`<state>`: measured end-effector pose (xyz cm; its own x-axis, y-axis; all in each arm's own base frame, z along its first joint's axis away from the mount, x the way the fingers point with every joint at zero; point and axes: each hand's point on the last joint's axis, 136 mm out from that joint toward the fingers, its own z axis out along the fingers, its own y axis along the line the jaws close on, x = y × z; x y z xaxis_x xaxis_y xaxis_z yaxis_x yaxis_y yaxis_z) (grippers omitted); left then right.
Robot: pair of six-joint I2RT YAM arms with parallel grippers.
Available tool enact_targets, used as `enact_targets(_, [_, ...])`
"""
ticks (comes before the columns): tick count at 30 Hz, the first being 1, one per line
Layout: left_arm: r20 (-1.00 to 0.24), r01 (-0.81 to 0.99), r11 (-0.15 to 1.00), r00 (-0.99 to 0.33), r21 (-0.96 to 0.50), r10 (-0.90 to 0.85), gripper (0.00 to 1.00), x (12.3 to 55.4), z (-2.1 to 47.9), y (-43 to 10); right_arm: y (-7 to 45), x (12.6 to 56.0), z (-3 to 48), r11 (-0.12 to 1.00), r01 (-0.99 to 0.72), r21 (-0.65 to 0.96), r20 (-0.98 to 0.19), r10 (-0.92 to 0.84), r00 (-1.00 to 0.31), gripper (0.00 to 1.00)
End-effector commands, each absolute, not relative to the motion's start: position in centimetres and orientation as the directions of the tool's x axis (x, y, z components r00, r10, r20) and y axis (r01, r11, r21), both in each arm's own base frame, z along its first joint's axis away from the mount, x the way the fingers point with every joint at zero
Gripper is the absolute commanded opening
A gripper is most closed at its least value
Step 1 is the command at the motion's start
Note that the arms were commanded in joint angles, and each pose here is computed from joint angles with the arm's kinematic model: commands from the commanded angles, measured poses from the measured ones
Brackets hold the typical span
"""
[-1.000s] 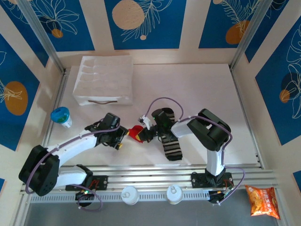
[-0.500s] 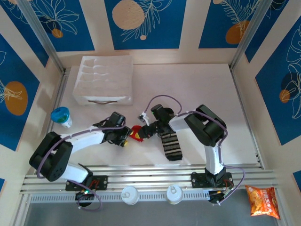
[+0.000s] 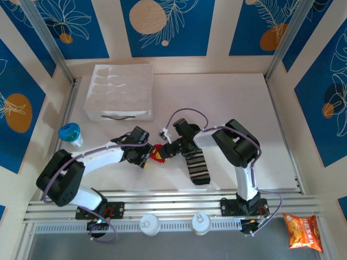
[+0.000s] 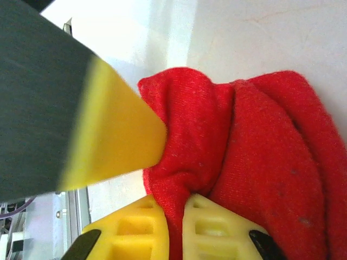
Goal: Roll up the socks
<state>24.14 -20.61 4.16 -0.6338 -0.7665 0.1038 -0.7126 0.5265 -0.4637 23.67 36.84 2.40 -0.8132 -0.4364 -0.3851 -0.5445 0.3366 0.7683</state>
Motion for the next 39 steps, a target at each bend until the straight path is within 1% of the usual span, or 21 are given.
enact_targets(1, [0.101, -0.699, 0.444, -0.590, -0.561, -0.801, 0.62, 25.2, 6.7, -21.0, 32.2, 19.9, -5.0, 0.579, -0.354, 0.734, -0.066, -0.458, -0.886, 0.00])
enact_targets(3, [0.137, -0.714, 0.419, -0.579, -0.561, -0.804, 0.60, 24.7, 6.1, -21.1, 32.1, 20.0, -5.0, 0.580, -0.342, 0.740, -0.058, -0.451, -0.891, 0.00])
enact_targets(6, [0.175, -0.740, 0.400, -0.564, -0.541, -0.807, 0.56, 23.9, 4.5, -21.1, 32.1, 20.2, -5.1, 0.578, -0.316, 0.753, -0.039, -0.440, -0.897, 0.00])
enact_targets(10, [0.176, -0.742, 0.406, -0.567, -0.533, -0.804, 0.55, 23.8, 3.7, -21.1, 32.3, 20.4, -4.9, 0.570, -0.292, 0.768, -0.016, -0.438, -0.899, 0.00])
enact_targets(13, [0.172, -0.730, 0.408, -0.576, -0.549, -0.799, 0.55, 24.5, 3.5, -21.7, 32.4, 20.5, -4.8, 0.563, -0.277, 0.779, -0.003, -0.438, -0.899, 0.00])
enact_targets(23, [0.175, -0.707, 0.461, -0.627, -0.536, -0.759, 0.47, 25.5, 2.6, -24.0, 32.7, 20.3, -4.9, 0.554, -0.235, 0.799, 0.040, -0.439, -0.898, 0.00])
enact_targets(27, [0.182, -0.715, 0.474, -0.631, -0.514, -0.754, 0.38, 25.5, 1.6, -24.4, 32.7, 20.3, -4.9, 0.557, -0.242, 0.794, 0.038, -0.443, -0.896, 0.00])
enact_targets(31, [0.181, -0.734, 0.499, -0.628, -0.461, -0.757, 0.16, 25.2, 0.4, -24.1, 33.0, 20.0, -4.8, 0.554, -0.277, 0.785, 0.025, -0.475, -0.880, 0.00])
enact_targets(32, [0.172, -0.743, 0.507, -0.623, -0.437, -0.763, 0.09, 24.9, 0.1, -23.7, 33.1, 20.0, -4.7, 0.554, -0.302, 0.776, 0.010, -0.489, -0.872, 0.01])
enact_targets(33, [0.158, -0.754, 0.515, -0.614, -0.408, -0.773, 0.03, 24.5, -0.1, -23.1, 33.1, 20.0, -4.6, 0.557, -0.338, 0.759, -0.014, -0.504, -0.864, 0.07])
enact_targets(34, [0.146, -0.763, 0.521, -0.607, -0.384, -0.781, 0.00, 24.1, -0.2, -22.4, 33.2, 20.0, -4.4, 0.556, -0.379, 0.740, -0.048, -0.519, -0.854, 0.15])
enact_targets(35, [0.132, -0.770, 0.531, -0.603, -0.354, -0.787, 0.00, 23.7, -0.3, -21.8, 33.3, 20.1, -4.0, 0.548, -0.440, 0.711, -0.103, -0.538, -0.837, 0.24])
enact_targets(37, [0.114, -0.778, 0.550, -0.603, -0.305, -0.790, 0.00, 22.9, -0.3, -20.6, 33.5, 20.5, -2.9, 0.529, -0.561, 0.637, -0.233, -0.562, -0.794, 0.39])
enact_targets(38, [0.107, -0.777, 0.559, -0.606, -0.289, -0.788, 0.00, 22.5, -0.2, -20.2, 33.6, 20.7, -2.0, 0.510, -0.620, 0.596, -0.305, -0.571, -0.762, 0.43])
enact_targets(39, [0.101, -0.776, 0.564, -0.609, -0.281, -0.787, 0.00, 22.3, -0.2, -19.8, 33.7, 21.1, -1.2, 0.498, -0.674, 0.546, -0.372, -0.577, -0.727, 0.44])
